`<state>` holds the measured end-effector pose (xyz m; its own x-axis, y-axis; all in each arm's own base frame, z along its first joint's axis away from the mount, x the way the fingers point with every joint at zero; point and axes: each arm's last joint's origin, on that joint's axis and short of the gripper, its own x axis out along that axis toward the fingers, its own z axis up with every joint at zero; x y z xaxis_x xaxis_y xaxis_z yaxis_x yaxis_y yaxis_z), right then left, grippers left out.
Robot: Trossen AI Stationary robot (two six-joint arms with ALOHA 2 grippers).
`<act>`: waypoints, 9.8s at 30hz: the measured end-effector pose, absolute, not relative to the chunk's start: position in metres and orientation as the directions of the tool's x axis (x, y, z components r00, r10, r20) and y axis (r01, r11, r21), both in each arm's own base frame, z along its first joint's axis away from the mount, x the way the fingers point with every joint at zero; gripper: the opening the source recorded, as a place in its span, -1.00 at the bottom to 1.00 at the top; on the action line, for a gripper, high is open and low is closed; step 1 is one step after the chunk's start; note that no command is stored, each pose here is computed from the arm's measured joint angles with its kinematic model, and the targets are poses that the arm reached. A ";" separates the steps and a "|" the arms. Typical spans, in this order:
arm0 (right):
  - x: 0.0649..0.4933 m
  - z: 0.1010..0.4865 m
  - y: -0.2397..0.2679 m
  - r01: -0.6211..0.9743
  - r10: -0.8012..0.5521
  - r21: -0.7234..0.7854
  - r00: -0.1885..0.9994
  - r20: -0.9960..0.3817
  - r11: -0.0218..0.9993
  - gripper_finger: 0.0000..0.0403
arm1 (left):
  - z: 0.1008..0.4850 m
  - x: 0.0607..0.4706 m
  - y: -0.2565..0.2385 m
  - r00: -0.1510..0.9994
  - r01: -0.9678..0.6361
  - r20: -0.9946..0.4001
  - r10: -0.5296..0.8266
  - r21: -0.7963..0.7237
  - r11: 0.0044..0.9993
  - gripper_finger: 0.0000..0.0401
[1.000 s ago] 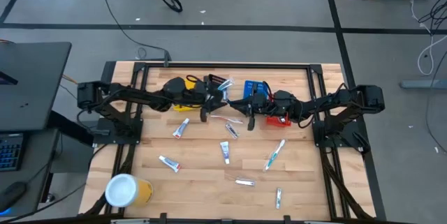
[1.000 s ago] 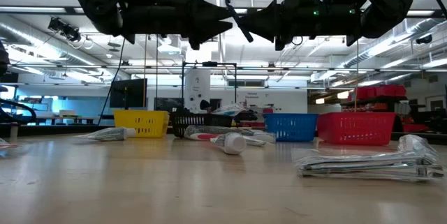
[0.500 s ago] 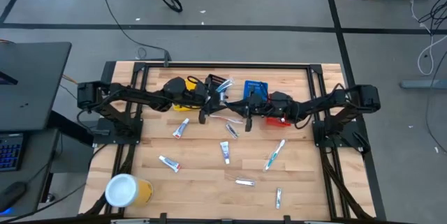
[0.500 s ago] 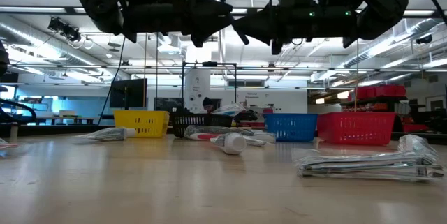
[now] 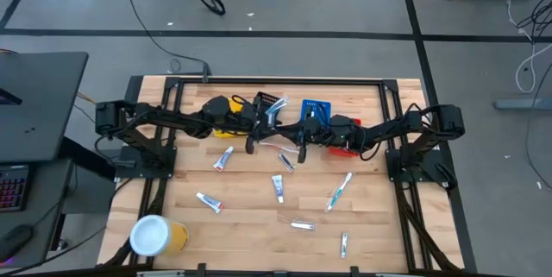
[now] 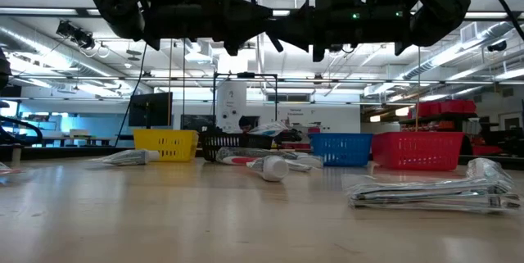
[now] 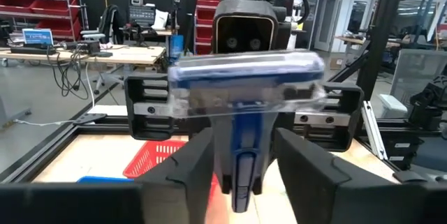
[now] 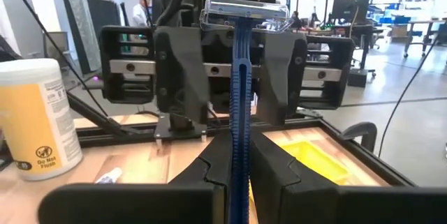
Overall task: Pick & Place Travel size toiletries
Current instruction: Put the blue razor into the yellow bin, then put the red toothbrush into the black bin, then put the blue toothpaste into the blue bin
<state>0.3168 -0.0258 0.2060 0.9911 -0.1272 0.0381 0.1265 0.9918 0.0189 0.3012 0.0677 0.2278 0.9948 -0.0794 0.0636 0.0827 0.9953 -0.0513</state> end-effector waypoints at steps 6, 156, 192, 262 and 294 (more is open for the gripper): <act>0.317 0.206 -0.026 0.127 -0.127 -0.007 0.991 0.038 0.992 -0.82 | 0.228 0.301 0.068 0.995 0.082 0.064 -0.078 -0.057 0.995 -0.59; 0.294 0.150 -0.059 0.317 -0.306 -0.080 0.776 -0.551 0.945 -0.47 | 0.260 0.296 0.077 0.567 -0.570 -0.617 0.546 0.184 0.801 -0.98; 0.299 0.158 -0.059 0.258 -0.260 -0.072 0.836 -0.483 0.964 -0.47 | 0.134 0.296 0.132 0.581 -0.619 -0.614 0.535 0.093 0.780 -0.76; 0.322 0.180 0.019 0.029 0.086 0.230 0.876 -0.474 0.973 -0.18 | 0.191 0.255 0.012 0.319 -0.548 -0.925 0.205 -0.003 0.837 -0.09; 0.363 0.173 0.135 0.424 0.101 0.421 0.598 -0.795 0.802 -0.18 | 0.193 0.262 -0.006 0.397 -0.437 -0.900 0.179 -0.014 0.900 -0.09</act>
